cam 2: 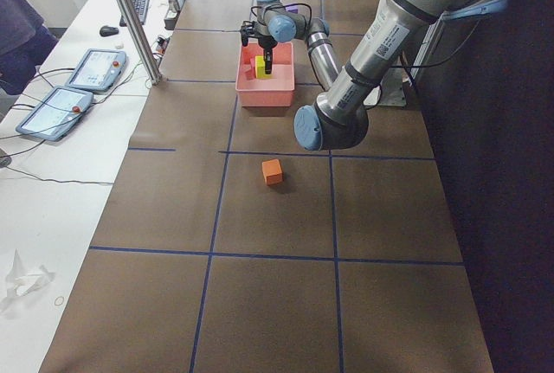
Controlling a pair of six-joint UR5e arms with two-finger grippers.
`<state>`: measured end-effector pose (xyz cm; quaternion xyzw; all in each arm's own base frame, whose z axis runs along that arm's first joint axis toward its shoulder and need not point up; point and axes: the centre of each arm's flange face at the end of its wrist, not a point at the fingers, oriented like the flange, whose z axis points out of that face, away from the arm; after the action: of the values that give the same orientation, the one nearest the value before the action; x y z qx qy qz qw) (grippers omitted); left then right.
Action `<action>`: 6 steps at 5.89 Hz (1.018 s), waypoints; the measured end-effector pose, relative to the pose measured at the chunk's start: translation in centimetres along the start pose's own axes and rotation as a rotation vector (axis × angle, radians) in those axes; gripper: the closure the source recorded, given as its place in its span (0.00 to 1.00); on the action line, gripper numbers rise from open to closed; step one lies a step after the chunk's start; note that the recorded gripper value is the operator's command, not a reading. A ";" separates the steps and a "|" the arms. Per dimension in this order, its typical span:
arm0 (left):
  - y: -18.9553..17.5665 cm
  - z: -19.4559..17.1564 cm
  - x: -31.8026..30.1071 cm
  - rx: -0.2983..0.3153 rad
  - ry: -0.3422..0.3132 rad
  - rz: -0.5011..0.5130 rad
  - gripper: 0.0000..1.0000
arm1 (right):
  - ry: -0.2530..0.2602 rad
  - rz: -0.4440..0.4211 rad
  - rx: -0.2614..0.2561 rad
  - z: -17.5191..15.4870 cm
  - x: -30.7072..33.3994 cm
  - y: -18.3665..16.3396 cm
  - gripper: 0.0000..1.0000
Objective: Place blocks into pink bin with both arms
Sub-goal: 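Carry the yellow-green cube into the pink bin and release it, then lower the right gripper onto the purple cube and grasp it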
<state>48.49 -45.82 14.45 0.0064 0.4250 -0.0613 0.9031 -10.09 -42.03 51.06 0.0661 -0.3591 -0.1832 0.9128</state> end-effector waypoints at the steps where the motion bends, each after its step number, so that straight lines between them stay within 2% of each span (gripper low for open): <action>1: 0.5 0.2 0.3 0.004 -0.001 0.004 0.00 | 0.002 0.028 0.017 2.3 -1.3 0.3 0.00; 3: 0.7 0.1 0.4 0.007 0.002 0.007 0.00 | 0.000 0.066 0.042 6.8 -5.1 -0.2 0.00; 6: 1.1 -0.1 0.4 0.006 0.006 0.012 0.00 | -0.005 0.067 0.003 10.4 -6.6 -0.5 0.00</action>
<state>48.84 -44.80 14.06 0.0120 0.4276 -0.0574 0.9021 -21.77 -39.90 54.38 0.0549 -0.3634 -0.1524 0.9174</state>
